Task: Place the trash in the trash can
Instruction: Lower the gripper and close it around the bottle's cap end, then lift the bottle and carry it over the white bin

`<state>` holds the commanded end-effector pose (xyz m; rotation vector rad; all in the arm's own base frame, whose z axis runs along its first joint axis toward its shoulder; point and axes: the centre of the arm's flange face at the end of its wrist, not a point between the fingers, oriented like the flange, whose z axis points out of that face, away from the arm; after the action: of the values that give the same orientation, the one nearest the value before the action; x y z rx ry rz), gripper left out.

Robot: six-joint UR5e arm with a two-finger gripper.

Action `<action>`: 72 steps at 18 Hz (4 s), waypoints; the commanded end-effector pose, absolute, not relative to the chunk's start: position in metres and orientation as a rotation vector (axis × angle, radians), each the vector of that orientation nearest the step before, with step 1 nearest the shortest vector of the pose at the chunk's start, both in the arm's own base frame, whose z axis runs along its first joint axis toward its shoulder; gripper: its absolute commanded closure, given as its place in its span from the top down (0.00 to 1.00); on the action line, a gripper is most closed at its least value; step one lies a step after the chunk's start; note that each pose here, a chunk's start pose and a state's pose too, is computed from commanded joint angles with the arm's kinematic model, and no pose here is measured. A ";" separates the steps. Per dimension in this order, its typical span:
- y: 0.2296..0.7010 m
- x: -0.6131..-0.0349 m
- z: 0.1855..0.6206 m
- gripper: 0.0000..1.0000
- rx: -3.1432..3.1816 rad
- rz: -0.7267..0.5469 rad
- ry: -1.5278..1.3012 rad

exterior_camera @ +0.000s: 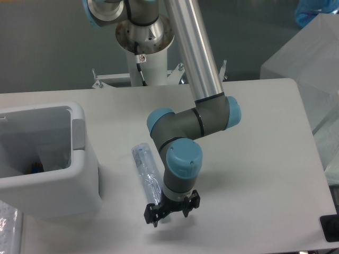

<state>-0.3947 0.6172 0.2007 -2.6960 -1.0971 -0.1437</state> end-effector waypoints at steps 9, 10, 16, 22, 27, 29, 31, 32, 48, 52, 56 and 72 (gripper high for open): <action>0.622 -0.383 0.191 0.75 -2.738 -0.089 -1.076; 0.621 -0.382 0.192 0.73 -2.737 -0.088 -1.075; 0.620 -0.380 0.191 0.55 -2.744 -0.090 -1.074; 0.618 -0.380 0.190 0.30 -2.751 -0.073 -1.079; 0.619 -0.380 0.193 0.30 -2.748 -0.070 -1.077; 0.619 -0.382 0.206 0.29 -2.732 -0.058 -1.067; 0.618 -0.383 0.227 0.29 -2.706 -0.039 -1.041; 0.619 -0.389 0.245 0.29 -2.678 -0.019 -1.032; 0.610 -0.364 0.579 0.29 -2.032 0.084 -0.720; 0.597 -0.337 0.623 0.29 -1.983 0.092 -0.665; 0.596 -0.293 0.652 0.29 -1.962 0.073 -0.592; 0.653 -0.153 0.599 0.30 -2.110 -0.091 -0.400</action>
<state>-0.1527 0.6530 0.5987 -2.1102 -0.4003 -0.0913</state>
